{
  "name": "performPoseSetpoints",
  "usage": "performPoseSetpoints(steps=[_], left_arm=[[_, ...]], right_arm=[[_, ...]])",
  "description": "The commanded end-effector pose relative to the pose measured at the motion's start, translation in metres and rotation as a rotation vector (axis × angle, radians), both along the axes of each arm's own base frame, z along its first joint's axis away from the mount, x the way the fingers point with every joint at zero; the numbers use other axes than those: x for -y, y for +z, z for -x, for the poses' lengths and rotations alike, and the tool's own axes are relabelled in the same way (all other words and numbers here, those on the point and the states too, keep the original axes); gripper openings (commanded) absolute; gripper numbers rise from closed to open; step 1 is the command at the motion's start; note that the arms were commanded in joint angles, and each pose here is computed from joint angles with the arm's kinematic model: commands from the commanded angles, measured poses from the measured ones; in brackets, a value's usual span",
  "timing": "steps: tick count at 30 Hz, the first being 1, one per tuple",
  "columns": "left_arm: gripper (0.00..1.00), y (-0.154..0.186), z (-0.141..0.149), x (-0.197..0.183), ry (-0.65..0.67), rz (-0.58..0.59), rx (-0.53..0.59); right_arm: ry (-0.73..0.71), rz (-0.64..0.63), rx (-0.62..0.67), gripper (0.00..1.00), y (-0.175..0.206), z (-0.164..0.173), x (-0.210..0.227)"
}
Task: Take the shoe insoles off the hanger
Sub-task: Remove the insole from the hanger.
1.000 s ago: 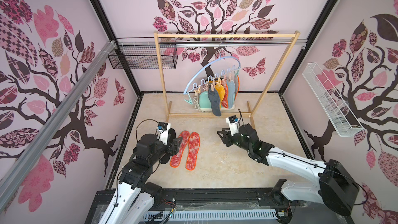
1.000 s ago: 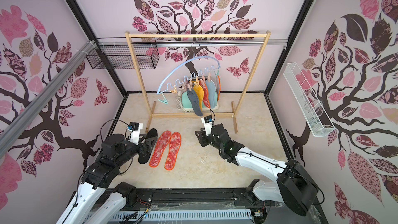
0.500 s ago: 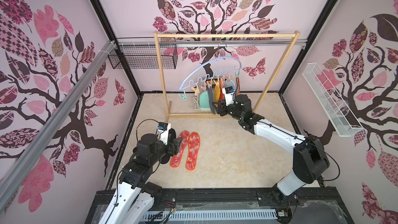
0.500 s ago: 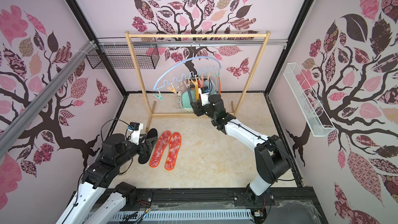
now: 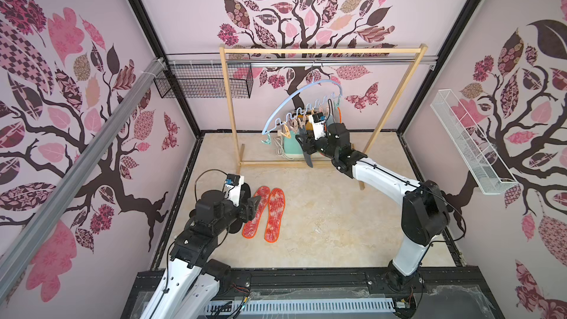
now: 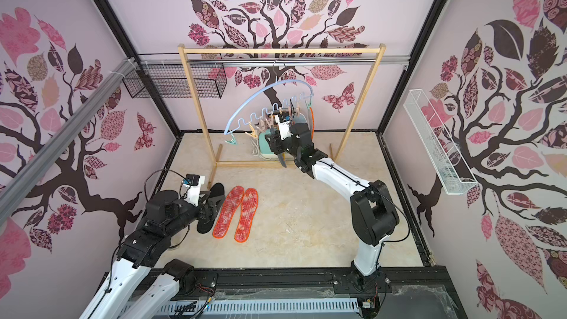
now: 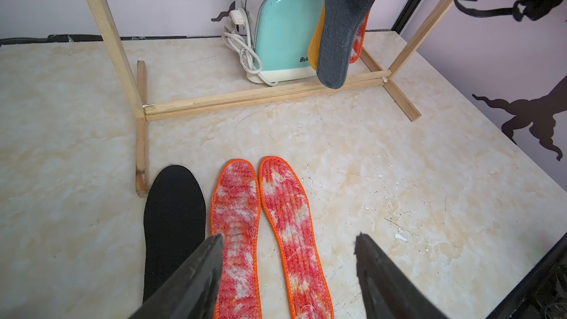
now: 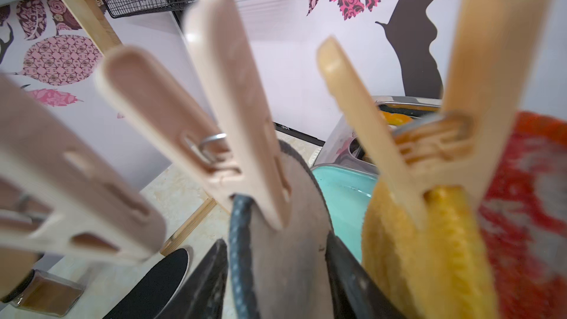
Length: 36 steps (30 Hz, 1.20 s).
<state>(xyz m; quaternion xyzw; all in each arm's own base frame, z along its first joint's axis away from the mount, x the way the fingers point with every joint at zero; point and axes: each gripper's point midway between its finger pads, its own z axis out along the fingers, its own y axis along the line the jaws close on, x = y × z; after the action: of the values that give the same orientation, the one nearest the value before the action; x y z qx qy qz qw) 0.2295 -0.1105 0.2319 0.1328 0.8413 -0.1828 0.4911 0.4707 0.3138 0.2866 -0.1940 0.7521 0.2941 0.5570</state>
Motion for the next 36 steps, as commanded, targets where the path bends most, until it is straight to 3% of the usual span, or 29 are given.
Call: performPoseSetpoints(steps=[1,22,36], left_arm=[[0.72,0.005,0.000,0.003,-0.019,0.001,0.016],[0.72,0.002,0.000,0.002,-0.018,-0.006,0.006],[0.72,0.001,0.000,0.003,-0.019,-0.008,0.000]], right_arm=[[-0.001,-0.011,-0.007,0.51,-0.005,-0.014,0.003],[0.145,-0.069,-0.098,0.43,-0.079,-0.020,-0.017],[0.153,-0.091,-0.162,0.37,-0.118,-0.015,-0.017]])
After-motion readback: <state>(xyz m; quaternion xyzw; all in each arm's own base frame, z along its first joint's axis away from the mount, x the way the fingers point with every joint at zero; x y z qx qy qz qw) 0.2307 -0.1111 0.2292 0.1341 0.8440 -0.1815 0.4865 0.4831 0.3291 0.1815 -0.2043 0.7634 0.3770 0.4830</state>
